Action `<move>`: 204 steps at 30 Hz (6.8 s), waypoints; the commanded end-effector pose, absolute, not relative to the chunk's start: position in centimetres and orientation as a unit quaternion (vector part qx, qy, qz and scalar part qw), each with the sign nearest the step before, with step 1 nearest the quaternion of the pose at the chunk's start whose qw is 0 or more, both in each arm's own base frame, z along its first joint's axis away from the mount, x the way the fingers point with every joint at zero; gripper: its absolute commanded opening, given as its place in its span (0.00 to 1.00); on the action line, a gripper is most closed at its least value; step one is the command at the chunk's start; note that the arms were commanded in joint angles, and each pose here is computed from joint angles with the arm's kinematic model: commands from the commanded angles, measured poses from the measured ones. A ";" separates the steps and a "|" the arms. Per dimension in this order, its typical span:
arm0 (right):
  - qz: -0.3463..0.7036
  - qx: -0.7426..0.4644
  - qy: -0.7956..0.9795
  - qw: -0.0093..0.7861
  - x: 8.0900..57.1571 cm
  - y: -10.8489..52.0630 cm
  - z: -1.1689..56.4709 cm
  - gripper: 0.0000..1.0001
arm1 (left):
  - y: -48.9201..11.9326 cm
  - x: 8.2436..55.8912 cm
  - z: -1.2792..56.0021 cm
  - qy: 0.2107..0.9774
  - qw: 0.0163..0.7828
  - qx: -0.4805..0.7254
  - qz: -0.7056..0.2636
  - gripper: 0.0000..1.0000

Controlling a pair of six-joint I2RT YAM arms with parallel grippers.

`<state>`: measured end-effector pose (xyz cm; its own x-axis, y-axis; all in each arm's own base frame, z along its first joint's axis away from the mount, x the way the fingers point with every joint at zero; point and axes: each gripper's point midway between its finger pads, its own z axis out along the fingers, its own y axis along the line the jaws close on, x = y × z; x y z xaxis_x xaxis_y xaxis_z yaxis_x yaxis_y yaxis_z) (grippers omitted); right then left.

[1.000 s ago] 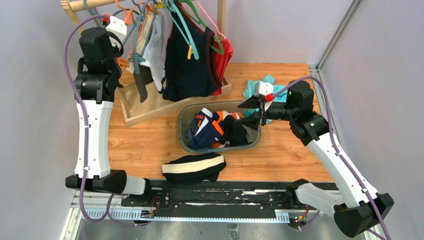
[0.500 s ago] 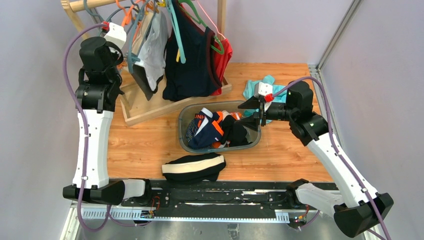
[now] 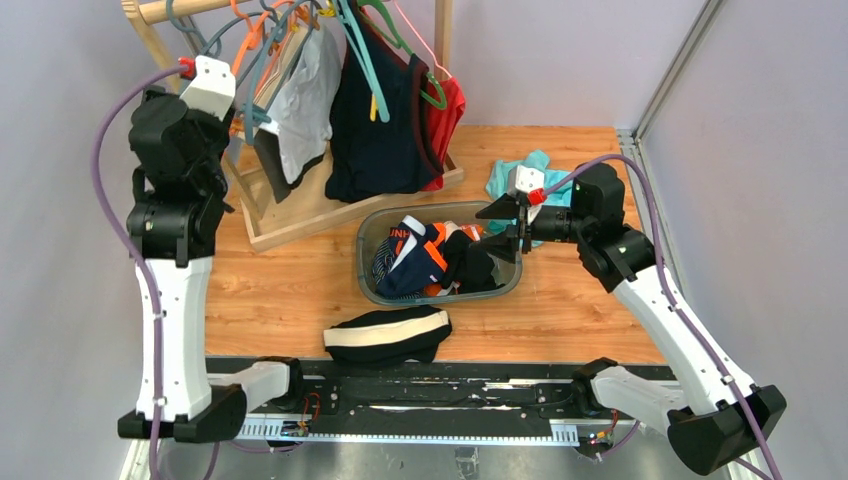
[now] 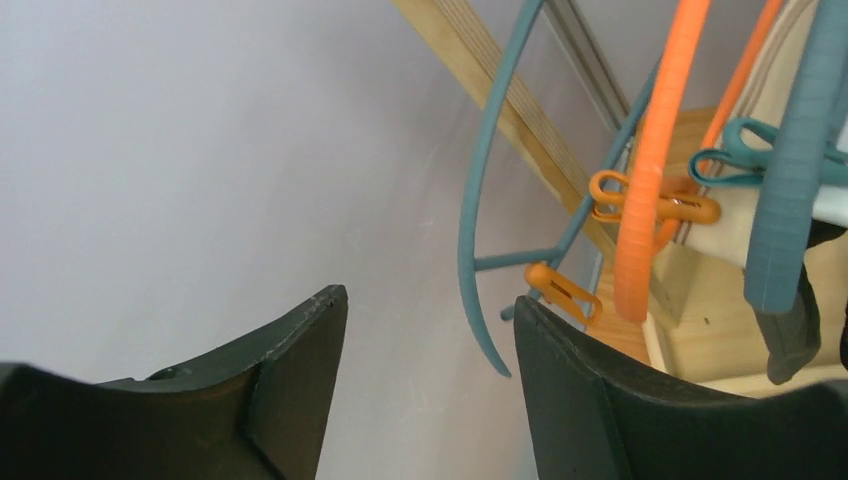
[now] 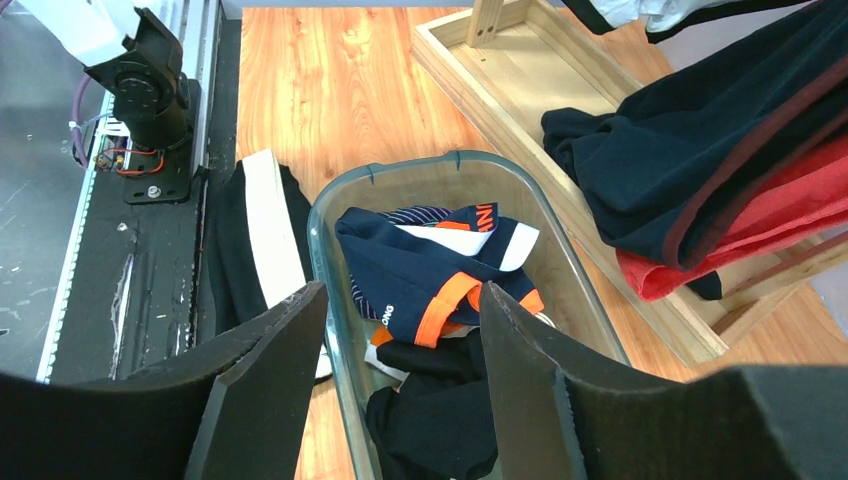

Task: Remove the underwear clipped to the hanger
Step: Place the hanger at the clothesline, then pick up the underwear from the center of the board, then place the underwear in the bin, then pick up the hanger from the clothesline.

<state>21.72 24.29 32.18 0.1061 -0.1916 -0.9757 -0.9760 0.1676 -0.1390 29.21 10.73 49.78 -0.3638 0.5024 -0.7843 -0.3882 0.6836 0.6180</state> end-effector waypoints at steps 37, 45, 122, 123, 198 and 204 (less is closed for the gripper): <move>0.271 -0.617 0.578 0.460 22.9 26.2 23.5 0.59 | -7.8 16.0 7.2 0.760 0.174 0.625 -0.044 0.89; 0.269 -0.619 0.576 0.461 22.9 26.2 23.4 0.59 | -8.8 15.4 3.8 0.749 0.136 0.647 -0.044 0.89; 0.226 -0.454 0.648 0.569 28.2 19.3 28.8 0.58 | -22.9 29.0 3.1 0.829 0.155 0.536 -0.031 0.15; 0.227 -0.454 0.647 0.570 28.2 19.3 28.9 0.58 | -22.4 28.8 2.5 0.830 0.148 0.537 -0.023 0.17; 0.142 -0.347 0.696 0.612 31.4 14.4 30.2 0.56 | 5.3 37.2 50.8 0.725 0.686 0.019 0.057 0.64; 0.152 -0.351 0.693 0.611 31.1 14.8 30.2 0.56 | 5.7 38.8 50.5 0.734 0.676 0.027 0.060 0.59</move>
<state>31.21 14.64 29.83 -0.0213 -0.3271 -0.9447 -0.6647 0.7105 -0.2310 38.24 5.52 49.79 -0.0978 0.1107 -0.9890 -0.0540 0.9917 0.1163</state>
